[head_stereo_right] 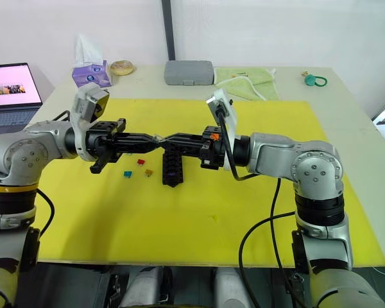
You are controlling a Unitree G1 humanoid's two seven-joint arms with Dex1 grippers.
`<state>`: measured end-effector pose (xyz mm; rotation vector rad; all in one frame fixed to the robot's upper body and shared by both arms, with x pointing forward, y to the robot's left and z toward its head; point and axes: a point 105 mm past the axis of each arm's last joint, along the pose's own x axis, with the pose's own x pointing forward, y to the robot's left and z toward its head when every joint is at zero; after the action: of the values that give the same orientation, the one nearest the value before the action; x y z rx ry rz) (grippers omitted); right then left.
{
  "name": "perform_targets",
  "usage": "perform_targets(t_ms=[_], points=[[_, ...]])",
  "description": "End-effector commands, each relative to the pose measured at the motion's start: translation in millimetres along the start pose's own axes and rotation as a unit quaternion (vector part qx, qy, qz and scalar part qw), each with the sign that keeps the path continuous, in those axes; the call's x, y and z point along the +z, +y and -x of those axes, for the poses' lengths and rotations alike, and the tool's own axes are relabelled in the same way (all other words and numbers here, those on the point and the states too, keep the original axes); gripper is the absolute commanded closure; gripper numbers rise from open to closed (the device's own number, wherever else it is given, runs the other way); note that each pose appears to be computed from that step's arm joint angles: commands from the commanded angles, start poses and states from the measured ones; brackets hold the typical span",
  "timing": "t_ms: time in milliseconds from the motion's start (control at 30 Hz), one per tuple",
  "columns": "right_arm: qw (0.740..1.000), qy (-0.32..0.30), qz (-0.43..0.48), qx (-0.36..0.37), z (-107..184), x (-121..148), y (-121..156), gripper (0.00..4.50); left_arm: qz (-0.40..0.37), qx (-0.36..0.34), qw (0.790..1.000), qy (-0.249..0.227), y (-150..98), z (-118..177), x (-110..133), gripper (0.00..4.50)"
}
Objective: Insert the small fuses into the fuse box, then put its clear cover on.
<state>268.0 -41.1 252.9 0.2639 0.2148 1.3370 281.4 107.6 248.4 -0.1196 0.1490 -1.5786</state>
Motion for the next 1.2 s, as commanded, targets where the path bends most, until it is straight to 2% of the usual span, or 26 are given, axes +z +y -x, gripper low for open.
perform_targets(t_ms=[33,467,567,733,800,833,900,967,1100,1200], points=[[1.0,-0.014,0.023,0.013,-1.2,8.0,9.6,4.39,-0.03,-0.012,0.999,0.001,-6.4,-3.6,9.8,4.5],[0.999,-0.016,0.024,0.016,-1.9,7.3,11.0,4.45,-0.033,0.006,0.999,0.018,-0.9,1.0,1.5,4.5],[0.999,-0.015,0.027,0.015,-2.1,7.6,10.5,4.5,-0.041,0.028,0.998,0.031,5.9,6.3,-3.5,3.56],[0.999,-0.014,0.051,-0.006,-0.4,12.2,-0.3,4.5,-0.04,0.061,0.996,0.054,8.9,25.5,-10.0,1.4],[0.995,0.003,0.097,-0.03,0.9,13.2,-12.5,4.5,-0.042,0.092,0.992,0.073,14.3,39.0,-17.0,0.33],[0.992,0.012,0.121,-0.037,1.6,13.8,-18.9,4.5,-0.043,0.106,0.99,0.082,16.4,45.1,-20.3,0.04],[0.976,0.043,0.209,-0.043,-1.4,13.0,-39.3,4.5,-0.066,0.162,0.977,0.123,26.0,68.1,-35.0,0.04],[0.959,0.077,0.27,-0.021,-4.3,6.1,-48.5,4.5,-0.08,0.188,0.967,0.153,29.0,80.7,-45.0,0.04],[0.935,0.128,0.329,0.024,-12.1,-15.7,-67.7,4.5,-0.093,0.193,0.96,0.182,21.7,91.4,-57.9,0.04],[0.927,0.142,0.343,0.046,-15.1,-24.6,-74.4,4.5,-0.092,0.197,0.958,0.187,16.9,93.8,-63.5,0.04]])
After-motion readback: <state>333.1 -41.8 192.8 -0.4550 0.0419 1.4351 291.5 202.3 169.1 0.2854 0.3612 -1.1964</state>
